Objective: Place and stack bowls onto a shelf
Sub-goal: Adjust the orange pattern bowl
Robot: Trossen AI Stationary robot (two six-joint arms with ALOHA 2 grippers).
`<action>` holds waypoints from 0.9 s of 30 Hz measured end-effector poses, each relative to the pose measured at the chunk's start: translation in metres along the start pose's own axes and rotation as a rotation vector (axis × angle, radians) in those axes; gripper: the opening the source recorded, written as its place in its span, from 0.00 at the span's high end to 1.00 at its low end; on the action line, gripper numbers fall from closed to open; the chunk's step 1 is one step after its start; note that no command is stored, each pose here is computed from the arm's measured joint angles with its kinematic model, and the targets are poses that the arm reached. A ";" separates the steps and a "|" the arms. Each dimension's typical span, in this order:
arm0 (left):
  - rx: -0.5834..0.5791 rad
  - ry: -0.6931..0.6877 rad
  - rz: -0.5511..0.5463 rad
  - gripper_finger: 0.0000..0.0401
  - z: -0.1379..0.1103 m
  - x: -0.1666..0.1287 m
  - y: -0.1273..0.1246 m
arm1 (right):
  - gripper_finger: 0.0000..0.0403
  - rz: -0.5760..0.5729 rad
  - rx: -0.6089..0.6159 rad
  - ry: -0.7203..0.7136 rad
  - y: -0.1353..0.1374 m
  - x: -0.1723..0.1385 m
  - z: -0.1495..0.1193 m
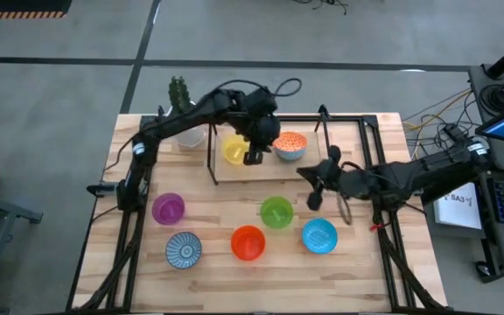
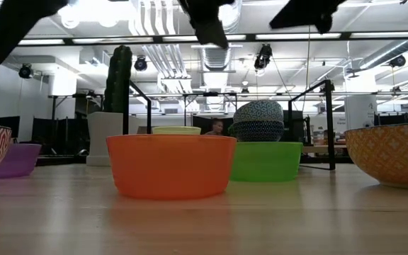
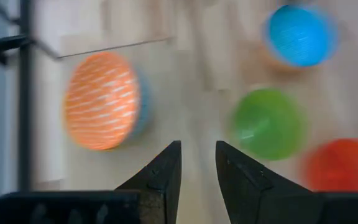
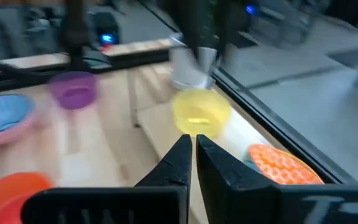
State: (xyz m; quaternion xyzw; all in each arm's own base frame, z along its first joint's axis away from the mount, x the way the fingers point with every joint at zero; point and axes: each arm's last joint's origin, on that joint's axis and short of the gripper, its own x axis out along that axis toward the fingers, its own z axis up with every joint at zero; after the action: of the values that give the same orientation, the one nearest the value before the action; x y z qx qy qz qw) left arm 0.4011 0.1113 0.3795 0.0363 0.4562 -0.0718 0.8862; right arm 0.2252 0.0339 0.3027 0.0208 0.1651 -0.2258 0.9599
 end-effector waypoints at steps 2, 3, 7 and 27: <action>-0.001 -0.042 -0.096 0.80 -0.002 -0.015 -0.009 | 0.98 -0.030 0.027 0.024 -0.007 0.011 -0.001; 0.005 -0.067 -0.151 0.80 -0.003 -0.022 -0.014 | 0.98 -0.039 0.043 0.031 -0.010 0.015 0.000; -0.004 -0.125 -0.299 0.80 -0.018 -0.039 -0.032 | 0.98 -0.077 0.129 0.063 -0.019 0.033 0.001; 0.064 -0.659 -0.023 0.80 -0.145 -0.062 -0.111 | 0.98 -0.311 0.501 0.434 -0.037 0.077 0.021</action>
State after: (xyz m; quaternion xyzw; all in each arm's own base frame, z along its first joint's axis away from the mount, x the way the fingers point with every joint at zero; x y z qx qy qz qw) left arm 0.2309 0.0267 0.3458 0.0340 0.1426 -0.1039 0.9837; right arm 0.2802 -0.0342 0.2990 0.2771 0.3059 -0.3928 0.8218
